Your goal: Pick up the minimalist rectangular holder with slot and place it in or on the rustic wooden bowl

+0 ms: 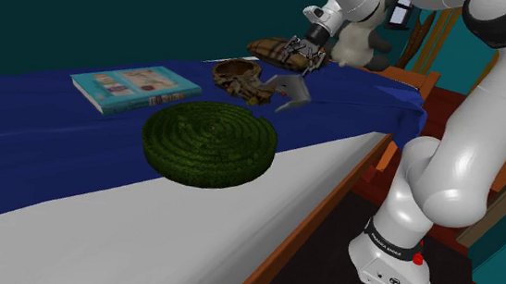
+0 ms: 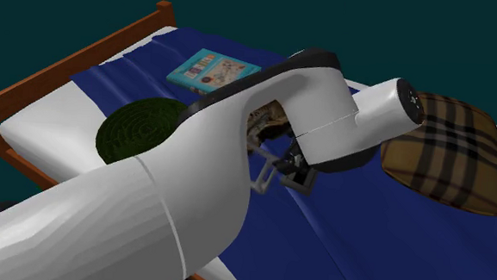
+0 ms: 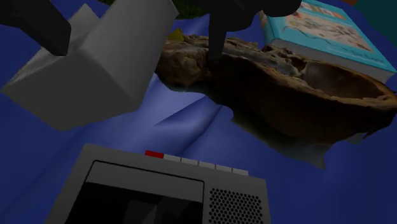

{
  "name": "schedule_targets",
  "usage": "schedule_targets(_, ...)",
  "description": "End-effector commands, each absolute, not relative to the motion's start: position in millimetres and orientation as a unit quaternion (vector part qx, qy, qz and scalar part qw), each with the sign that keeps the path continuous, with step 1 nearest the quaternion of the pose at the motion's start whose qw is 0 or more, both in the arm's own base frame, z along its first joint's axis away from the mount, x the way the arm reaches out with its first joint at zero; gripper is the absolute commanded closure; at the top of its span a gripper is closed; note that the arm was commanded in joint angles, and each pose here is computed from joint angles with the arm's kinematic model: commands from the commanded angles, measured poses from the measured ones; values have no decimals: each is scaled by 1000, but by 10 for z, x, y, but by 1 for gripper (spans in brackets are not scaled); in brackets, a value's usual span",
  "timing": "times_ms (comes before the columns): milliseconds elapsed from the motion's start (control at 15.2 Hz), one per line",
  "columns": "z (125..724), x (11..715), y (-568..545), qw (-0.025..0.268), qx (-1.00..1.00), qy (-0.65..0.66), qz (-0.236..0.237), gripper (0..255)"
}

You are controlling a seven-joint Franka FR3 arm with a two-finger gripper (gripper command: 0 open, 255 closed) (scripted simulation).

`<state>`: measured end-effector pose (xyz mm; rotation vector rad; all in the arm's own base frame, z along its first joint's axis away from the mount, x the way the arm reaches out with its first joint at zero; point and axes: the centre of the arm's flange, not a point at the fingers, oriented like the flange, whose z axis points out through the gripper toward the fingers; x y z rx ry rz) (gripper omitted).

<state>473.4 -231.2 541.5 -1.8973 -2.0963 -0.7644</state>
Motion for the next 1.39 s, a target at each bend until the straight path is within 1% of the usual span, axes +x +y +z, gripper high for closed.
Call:
schedule_targets(0,5303,4768,-2287,106,-629,-721,-269,0)
schedule_targets(264,5102,4813,-2161,106,-629,-721,-269,0)
schedule_targets(792,5102,4813,-2161,106,-629,-721,-269,0)
schedule_targets(858,5102,4813,-2161,106,-629,-721,-269,255)
schedule_targets(1320,5102,4813,-2161,106,-629,-721,-269,255)
